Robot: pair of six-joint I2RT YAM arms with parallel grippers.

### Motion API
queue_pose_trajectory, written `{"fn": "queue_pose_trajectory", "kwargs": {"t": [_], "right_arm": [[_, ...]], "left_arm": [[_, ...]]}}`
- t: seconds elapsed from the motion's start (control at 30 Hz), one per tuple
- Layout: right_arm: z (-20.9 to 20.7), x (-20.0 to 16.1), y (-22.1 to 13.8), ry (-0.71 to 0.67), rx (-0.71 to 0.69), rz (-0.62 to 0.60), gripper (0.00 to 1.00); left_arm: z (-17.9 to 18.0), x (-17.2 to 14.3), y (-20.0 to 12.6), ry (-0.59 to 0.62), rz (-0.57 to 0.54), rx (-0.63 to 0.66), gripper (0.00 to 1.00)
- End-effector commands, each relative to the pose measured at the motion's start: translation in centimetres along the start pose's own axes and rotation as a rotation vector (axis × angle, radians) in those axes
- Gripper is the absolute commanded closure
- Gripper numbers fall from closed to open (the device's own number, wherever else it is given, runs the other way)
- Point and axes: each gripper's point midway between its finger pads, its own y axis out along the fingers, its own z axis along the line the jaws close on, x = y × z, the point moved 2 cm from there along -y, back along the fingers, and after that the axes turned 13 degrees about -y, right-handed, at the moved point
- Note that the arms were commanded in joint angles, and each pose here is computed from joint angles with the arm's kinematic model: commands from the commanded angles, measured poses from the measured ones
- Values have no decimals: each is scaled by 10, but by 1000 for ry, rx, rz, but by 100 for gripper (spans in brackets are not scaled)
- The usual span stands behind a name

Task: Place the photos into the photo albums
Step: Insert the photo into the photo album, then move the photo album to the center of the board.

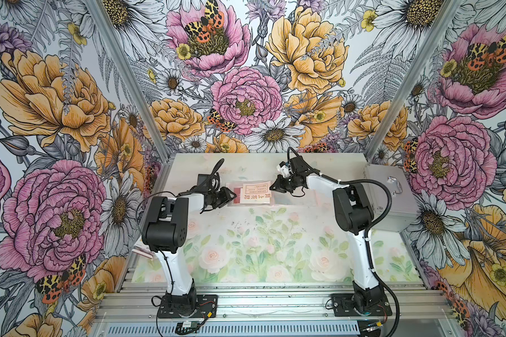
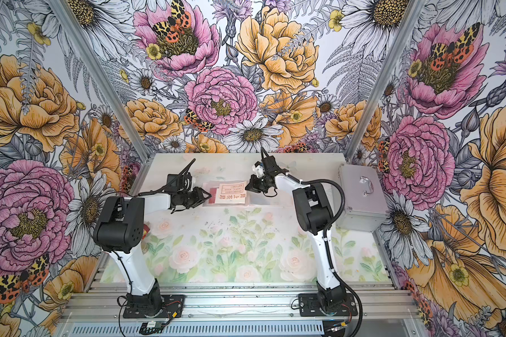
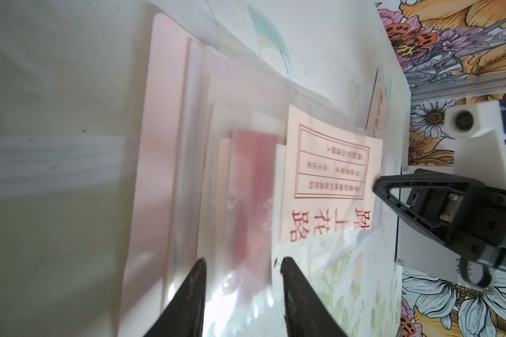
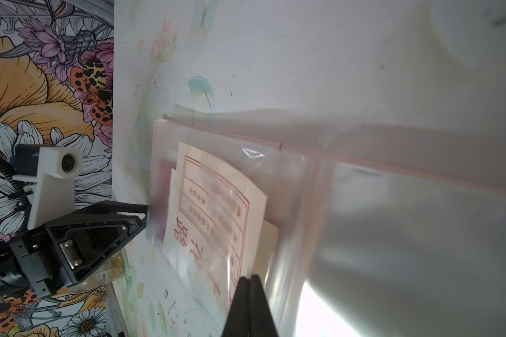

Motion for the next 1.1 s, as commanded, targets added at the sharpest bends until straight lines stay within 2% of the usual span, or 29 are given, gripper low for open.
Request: {"fn": "queue_pose_trajectory", "kwargs": {"t": [0.0,0.1,0.17,0.2,0.27,0.43,0.57,0.73,0.9,1.07], "right_arm": [[6,1,13,-7,-6,14,100],[5,1,8,-15,-31,6,98],[3,1,-2,-23,-60,3,87],[1,1,-9,-26,-75,0,81],[-3,3,-24,-28,-99,-18,75],[-15,22,-73,-33,-162,-106,71],[-42,45,-102,-23,-247,-179,70],[-95,77,-123,1,-446,-234,66],[-130,111,-119,-1,-511,-282,65],[-158,136,-106,-5,-526,-334,63]], "left_arm": [[-24,3,-13,64,-19,-44,56],[-26,3,-17,67,-23,-44,57],[-26,2,-16,65,-19,-40,56],[-37,4,-27,83,-41,-61,56],[-43,5,-30,92,-48,-69,56],[-71,7,-34,133,-63,-95,56],[-108,7,-26,192,-51,-118,56],[-152,9,11,257,-7,-143,56],[-193,16,65,287,60,-181,56],[-214,24,116,288,92,-200,56]]}}
